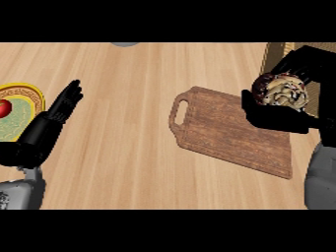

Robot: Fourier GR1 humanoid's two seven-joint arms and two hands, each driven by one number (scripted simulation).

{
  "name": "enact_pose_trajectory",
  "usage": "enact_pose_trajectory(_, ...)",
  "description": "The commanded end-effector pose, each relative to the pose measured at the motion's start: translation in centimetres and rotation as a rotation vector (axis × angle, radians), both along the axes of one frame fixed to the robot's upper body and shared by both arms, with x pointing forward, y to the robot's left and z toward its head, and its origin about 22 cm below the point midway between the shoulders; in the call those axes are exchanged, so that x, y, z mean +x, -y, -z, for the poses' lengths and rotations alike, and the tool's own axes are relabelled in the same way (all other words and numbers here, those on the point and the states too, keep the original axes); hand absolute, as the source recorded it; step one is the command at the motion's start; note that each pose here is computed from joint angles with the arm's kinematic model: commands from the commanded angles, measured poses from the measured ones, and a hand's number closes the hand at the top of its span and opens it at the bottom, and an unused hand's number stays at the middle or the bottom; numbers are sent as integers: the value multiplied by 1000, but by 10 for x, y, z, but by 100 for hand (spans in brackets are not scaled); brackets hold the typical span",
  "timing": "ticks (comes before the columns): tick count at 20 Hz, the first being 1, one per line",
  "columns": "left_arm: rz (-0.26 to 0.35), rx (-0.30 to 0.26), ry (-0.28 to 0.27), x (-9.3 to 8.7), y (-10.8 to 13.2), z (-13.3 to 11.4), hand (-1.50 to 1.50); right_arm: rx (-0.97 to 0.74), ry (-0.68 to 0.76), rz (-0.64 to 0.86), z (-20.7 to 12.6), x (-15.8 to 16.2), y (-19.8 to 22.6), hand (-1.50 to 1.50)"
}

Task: Pick the cupcake from the cutting board and place it in the basket

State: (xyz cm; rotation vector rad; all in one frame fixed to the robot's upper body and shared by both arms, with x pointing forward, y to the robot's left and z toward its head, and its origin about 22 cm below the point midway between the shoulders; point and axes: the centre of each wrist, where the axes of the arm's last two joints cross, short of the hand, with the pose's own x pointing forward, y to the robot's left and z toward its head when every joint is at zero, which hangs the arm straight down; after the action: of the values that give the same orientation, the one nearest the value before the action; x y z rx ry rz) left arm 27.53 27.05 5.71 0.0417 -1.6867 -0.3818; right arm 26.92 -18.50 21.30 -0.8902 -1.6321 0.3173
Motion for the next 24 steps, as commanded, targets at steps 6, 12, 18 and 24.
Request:
enact_pose_trajectory(6,9,12,15,0,-3,-6,0,15,59,175,-26,66,36,150)
enact_pose_trajectory(12,12,-1,-2,4,13,-5,0,101,119,287,-44,105,72,150)
enact_pose_trajectory(18,7,1,18,18,15,1,0,99,133,374,-30,133,124,150)
enact_pose_trajectory(24,5,-4,7,4,-1,1,0,81,57,385,-4,151,148,150)
